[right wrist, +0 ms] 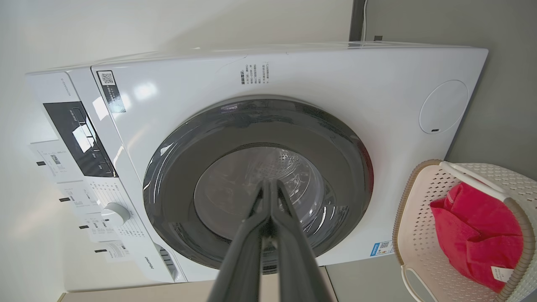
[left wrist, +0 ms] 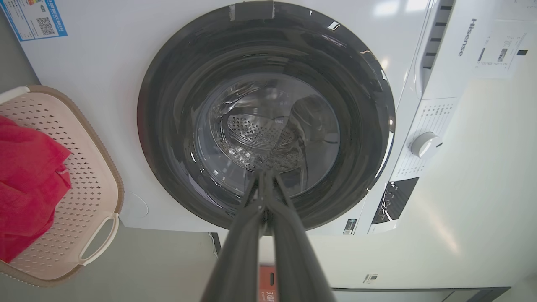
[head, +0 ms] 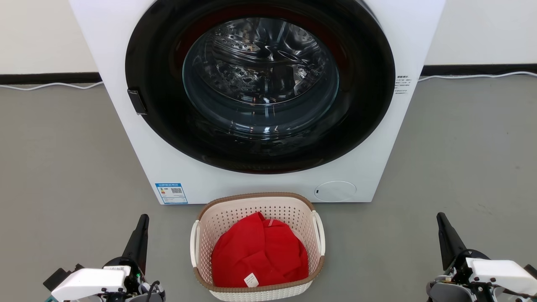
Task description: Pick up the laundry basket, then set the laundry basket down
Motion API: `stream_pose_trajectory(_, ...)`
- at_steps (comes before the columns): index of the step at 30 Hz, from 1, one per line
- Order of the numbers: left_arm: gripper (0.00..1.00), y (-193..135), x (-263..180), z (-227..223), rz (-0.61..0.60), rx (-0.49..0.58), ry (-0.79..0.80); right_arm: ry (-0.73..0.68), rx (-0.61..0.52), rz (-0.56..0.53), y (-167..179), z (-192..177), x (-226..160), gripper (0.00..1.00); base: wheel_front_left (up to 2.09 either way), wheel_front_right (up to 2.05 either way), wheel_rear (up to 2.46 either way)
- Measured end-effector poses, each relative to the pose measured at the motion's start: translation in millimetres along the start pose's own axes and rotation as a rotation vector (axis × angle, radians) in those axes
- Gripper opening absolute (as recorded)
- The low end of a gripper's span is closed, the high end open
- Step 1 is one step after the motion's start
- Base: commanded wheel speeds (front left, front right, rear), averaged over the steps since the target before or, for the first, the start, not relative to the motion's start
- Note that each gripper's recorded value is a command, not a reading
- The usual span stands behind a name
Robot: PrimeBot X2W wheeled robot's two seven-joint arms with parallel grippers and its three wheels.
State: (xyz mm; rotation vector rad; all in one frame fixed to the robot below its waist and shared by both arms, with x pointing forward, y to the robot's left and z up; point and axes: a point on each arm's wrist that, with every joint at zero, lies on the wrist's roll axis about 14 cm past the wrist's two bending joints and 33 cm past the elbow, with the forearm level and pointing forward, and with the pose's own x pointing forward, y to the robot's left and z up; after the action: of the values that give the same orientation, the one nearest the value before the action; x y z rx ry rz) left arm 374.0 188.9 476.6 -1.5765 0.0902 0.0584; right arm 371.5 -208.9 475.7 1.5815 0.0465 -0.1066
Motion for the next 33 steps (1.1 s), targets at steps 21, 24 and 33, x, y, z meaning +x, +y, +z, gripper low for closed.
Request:
stream_pose_trajectory(21, 0.0, 0.0, 0.0, 0.0, 0.0, 0.0, 0.0, -0.003, 0.002, 0.0, 0.1, 0.6, 0.0, 0.0, 0.0, 0.0, 0.0)
stream_pose_trajectory(24, 0.0, 0.0, 0.0, 0.0, 0.0, 0.0, 0.0, -0.003, 0.002, 0.0, 0.1, 0.6, 0.0, 0.0, 0.0, 0.0, 0.0)
stream_pose_trajectory(33, 0.0, 0.0, 0.0, 0.0, 0.0, 0.0, 0.0, 0.005, 0.003, 0.0, 0.0, -0.4, 0.0, 0.0, 0.0, 0.0, 0.0)
